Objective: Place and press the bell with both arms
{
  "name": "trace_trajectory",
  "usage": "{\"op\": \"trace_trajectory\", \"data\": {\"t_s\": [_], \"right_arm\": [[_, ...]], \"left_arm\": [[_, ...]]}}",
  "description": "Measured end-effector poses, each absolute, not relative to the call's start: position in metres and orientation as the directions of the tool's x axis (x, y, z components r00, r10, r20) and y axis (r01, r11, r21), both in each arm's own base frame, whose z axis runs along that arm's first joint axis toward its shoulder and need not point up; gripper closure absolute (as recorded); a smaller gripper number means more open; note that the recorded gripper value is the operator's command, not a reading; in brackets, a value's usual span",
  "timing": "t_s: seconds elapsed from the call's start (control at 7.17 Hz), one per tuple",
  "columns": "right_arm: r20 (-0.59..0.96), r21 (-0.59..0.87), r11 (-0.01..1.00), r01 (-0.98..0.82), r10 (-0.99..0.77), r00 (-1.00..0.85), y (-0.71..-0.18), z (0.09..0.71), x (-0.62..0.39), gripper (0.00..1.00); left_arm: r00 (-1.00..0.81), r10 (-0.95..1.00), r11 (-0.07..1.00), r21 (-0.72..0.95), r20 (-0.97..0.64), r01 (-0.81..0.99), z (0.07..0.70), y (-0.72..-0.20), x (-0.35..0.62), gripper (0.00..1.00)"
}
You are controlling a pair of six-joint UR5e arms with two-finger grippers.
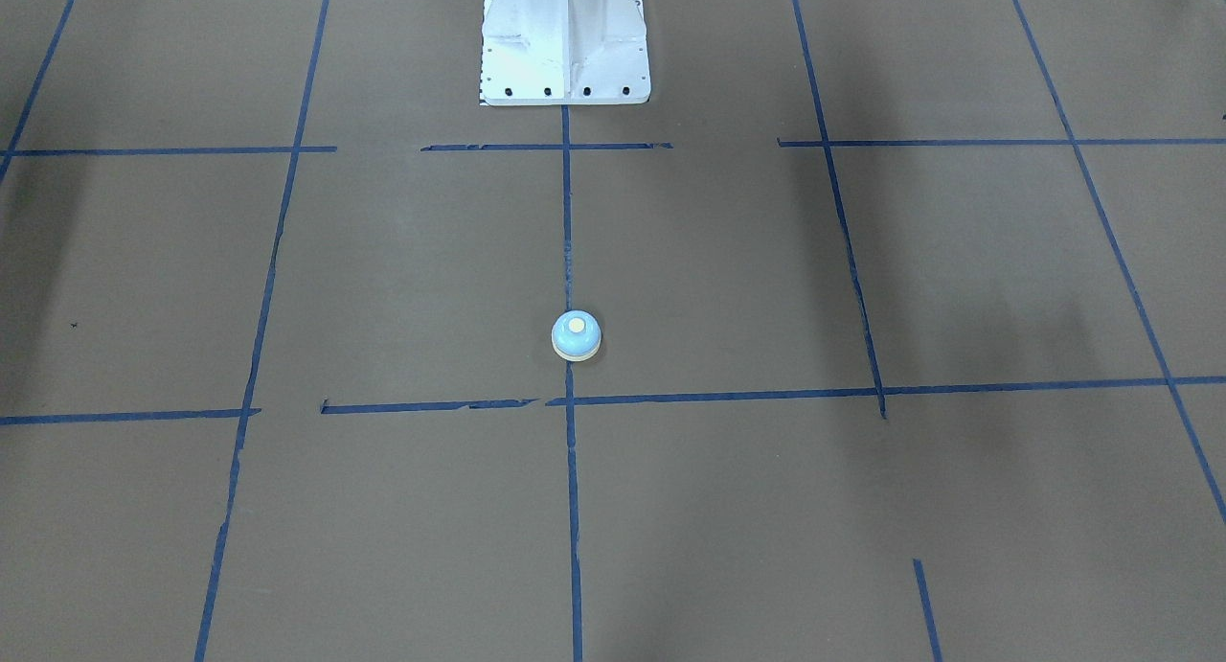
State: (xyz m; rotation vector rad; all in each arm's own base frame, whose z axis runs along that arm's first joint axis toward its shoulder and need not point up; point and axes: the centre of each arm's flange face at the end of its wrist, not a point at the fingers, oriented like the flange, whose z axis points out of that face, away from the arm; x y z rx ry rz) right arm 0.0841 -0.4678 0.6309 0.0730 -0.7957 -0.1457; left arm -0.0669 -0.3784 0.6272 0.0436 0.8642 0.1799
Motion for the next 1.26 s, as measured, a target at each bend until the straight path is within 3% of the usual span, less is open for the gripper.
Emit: {"op": "trace_trajectory", "data": {"t_s": [1.26], "right_arm": [[0.703, 0.112, 0.986, 0.123, -0.166, 0.691, -0.412, 0.63, 0.075, 0.0]], "left_arm": [[0.713, 0.098, 0.995, 0.07, -0.694, -0.069, 0.602, -0.419, -0.066, 0.0]]}}
